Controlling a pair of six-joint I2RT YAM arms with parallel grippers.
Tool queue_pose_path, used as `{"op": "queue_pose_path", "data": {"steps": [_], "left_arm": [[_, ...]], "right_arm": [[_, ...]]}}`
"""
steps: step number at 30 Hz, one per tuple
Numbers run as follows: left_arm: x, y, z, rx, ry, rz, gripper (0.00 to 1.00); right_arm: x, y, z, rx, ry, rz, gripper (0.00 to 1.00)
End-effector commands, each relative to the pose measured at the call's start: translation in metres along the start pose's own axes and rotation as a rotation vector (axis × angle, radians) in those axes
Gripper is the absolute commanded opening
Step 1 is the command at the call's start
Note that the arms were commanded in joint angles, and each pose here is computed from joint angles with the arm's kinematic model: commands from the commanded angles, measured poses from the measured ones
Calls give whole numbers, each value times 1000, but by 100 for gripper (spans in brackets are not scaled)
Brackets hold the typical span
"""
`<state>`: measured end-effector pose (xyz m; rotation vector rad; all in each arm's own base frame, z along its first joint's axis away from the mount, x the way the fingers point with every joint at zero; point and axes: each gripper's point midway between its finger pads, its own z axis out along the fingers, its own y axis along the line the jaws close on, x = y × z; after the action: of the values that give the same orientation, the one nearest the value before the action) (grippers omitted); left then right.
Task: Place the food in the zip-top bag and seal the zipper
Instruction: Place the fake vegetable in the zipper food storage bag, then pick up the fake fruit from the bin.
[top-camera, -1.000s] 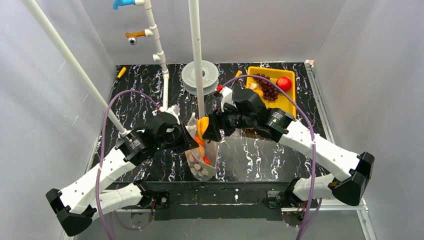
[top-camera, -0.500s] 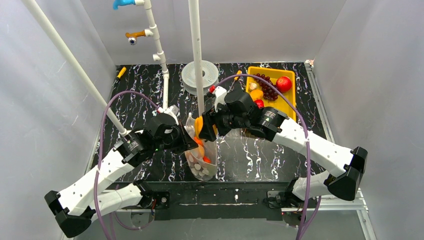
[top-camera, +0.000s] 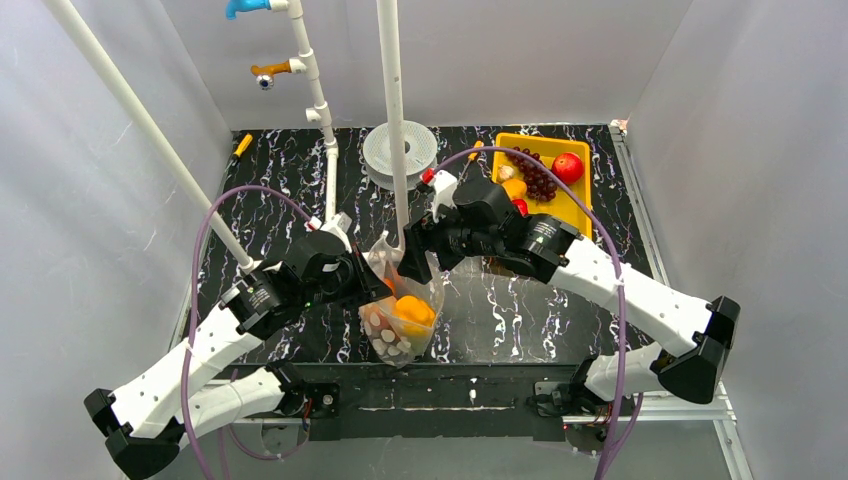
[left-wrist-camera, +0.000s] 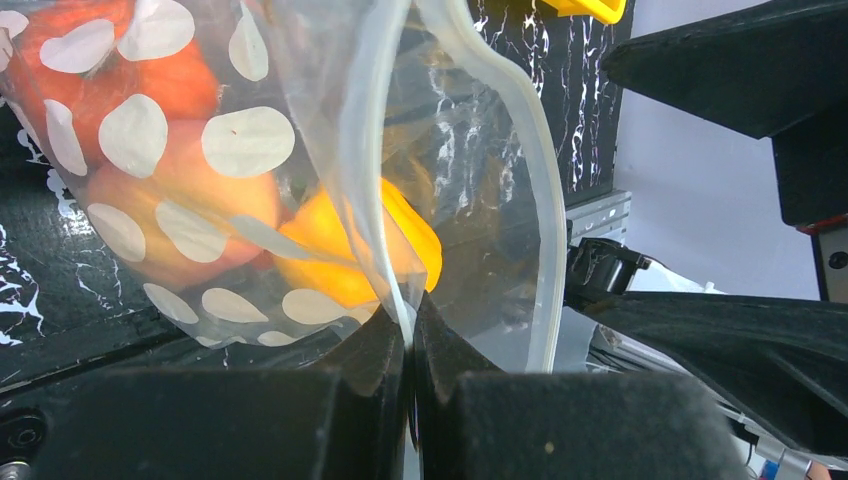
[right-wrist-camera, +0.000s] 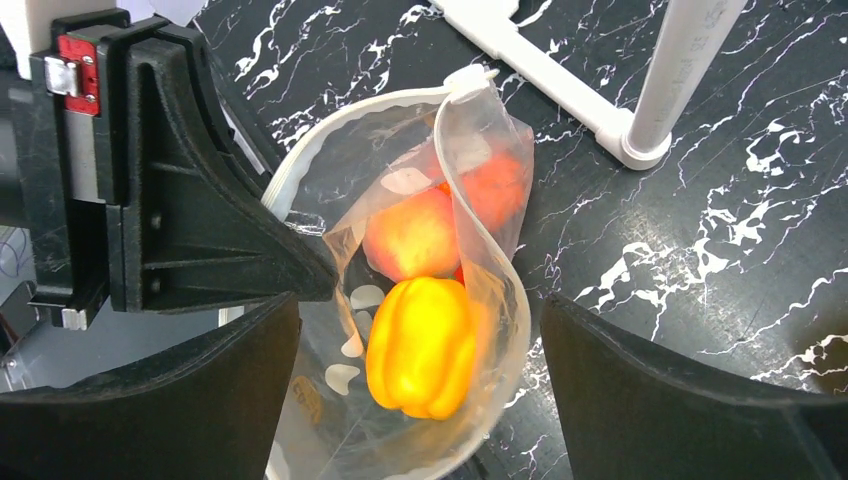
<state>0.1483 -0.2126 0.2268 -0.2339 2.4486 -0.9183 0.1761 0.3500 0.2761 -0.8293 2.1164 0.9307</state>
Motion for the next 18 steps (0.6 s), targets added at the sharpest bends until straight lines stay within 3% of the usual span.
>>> {"op": "queue_pose_path", "data": {"steps": [1,11,18], "left_arm": [[-1,2,-1,-4,-9,10,0],[-2,5,-1,-18,-16,23,0],[-3,4,0,-21,-14,29,0]], "right_arm": [[-25,11,-18,-30,-103,-21,95],[-43,-7,-44,81,-249,-35,93],[-57,-58,-85,367,-449,48,98]]}}
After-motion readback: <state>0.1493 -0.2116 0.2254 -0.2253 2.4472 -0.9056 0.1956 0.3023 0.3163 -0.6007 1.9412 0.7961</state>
